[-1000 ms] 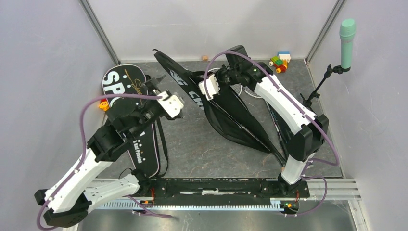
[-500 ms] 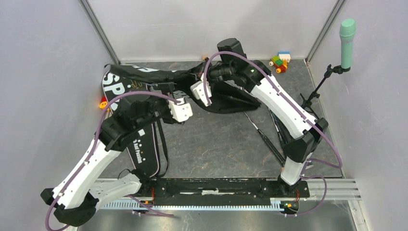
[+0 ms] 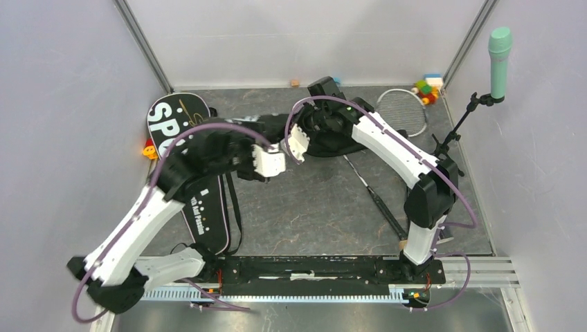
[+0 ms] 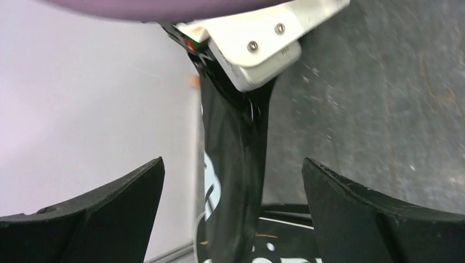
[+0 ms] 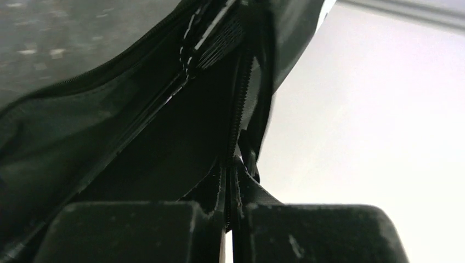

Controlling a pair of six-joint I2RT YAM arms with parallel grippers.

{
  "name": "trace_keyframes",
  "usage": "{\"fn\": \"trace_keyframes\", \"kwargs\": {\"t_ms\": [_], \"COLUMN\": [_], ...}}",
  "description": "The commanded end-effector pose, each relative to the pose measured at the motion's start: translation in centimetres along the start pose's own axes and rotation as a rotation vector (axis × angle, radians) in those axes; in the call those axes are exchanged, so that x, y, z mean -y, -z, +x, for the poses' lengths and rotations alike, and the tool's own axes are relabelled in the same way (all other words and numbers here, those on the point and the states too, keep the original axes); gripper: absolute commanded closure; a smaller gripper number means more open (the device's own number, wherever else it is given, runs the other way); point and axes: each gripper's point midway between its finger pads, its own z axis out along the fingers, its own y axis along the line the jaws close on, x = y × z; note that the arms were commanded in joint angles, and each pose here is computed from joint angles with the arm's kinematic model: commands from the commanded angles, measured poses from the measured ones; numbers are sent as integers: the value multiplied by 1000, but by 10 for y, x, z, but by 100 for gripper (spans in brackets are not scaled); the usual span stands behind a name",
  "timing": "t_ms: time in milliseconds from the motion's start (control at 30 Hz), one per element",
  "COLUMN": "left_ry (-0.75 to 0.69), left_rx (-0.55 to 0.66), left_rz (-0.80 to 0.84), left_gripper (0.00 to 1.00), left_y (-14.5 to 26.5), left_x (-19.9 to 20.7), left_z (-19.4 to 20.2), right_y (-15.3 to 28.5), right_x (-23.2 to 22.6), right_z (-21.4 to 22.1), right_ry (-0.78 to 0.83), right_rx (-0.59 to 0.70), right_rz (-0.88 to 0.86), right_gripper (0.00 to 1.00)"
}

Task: Pack up the badminton gear
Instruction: Adjust the racket bag at the center of the board.

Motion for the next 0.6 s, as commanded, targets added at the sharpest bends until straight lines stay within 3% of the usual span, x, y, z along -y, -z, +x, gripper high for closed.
{"fn": "trace_keyframes", "kwargs": {"t_ms": [0,100,333,567], "left_ry": [-22,23,96,142], "left_rx": [-185,-254,-270,-219], "left_rz": [237,316,332,452], "left_gripper": [0,0,0,0], "left_y": [-46,-60,-65,-66], "left_x": [48,63,72,103], "left_z": [51,77,112,112], "right_y": [19,23,31,24], "right_x": [-31,-36,-40,-36], "right_z": [12,10,14,22], "right_ry": [-4,-17,-101,-192], "right_rx": [-31,-3,9,10], "right_rz": [-59,-51,-48,-36], "right_gripper": [100,100,100,100]}}
